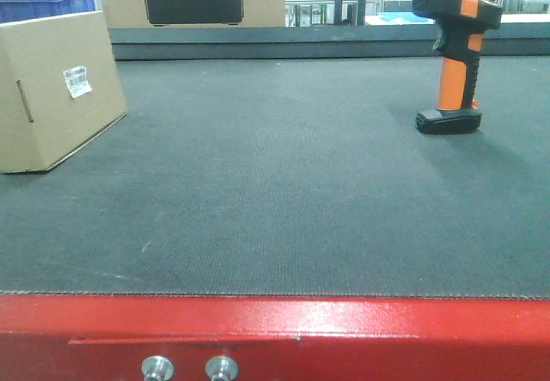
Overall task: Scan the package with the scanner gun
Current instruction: 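Approach the table edge facing the cardboard box and scanner gun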
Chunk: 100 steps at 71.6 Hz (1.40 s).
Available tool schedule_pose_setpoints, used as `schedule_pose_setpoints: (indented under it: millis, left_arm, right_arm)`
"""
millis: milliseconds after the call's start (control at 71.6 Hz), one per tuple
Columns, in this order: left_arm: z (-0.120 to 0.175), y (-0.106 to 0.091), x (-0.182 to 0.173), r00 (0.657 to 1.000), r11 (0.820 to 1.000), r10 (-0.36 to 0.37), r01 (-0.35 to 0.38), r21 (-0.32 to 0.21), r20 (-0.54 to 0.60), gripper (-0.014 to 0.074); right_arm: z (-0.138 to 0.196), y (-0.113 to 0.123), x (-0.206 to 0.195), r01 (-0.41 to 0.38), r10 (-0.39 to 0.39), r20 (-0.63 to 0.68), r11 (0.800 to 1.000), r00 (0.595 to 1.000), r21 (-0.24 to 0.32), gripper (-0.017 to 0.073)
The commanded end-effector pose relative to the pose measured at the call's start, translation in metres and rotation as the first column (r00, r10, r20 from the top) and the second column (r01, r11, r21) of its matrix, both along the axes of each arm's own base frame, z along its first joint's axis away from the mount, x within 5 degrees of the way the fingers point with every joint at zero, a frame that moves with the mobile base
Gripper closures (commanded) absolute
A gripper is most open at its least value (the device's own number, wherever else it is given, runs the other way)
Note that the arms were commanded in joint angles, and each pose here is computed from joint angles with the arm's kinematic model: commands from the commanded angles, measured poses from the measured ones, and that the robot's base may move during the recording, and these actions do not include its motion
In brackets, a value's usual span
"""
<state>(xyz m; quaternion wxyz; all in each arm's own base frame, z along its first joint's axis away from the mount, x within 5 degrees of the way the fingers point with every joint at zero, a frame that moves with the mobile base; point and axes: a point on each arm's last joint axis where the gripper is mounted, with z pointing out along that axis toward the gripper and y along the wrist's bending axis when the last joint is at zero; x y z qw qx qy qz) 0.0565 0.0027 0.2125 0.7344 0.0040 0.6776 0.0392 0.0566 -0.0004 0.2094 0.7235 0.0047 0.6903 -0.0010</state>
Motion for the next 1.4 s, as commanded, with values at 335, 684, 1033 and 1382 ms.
schedule_pose_setpoints:
  millis: [335,684,1033,1382]
  left_arm:
    - [0.0022,-0.0002,-0.0006,1.000,1.000,-0.002,0.002,0.000,0.022,0.0705]
    - [0.0022,-0.0002,-0.0006,1.000,1.000,-0.002,0.002,0.000,0.022,0.0705]
    - [0.0022,-0.0002,-0.0006,1.000,1.000,-0.002,0.002,0.000,0.022,0.0705]
    - [0.0022,-0.0002,-0.0006,1.000,1.000,-0.002,0.002,0.000,0.022,0.0705]
  right_arm:
    - [0.0022,-0.0002,-0.0003,0.003,-0.003,0.022,1.000,1.000,-0.002,0.0722]
    - [0.0022,-0.0002,-0.0003,0.003,-0.003,0.022,1.000,1.000,-0.002,0.0722]
    - [0.0022,-0.0002,-0.0003,0.003,-0.003,0.022,1.000,1.000,-0.002,0.0722]
    - [0.0022,-0.0002,-0.0003,0.003,-0.003,0.022,1.000,1.000,-0.002,0.0722]
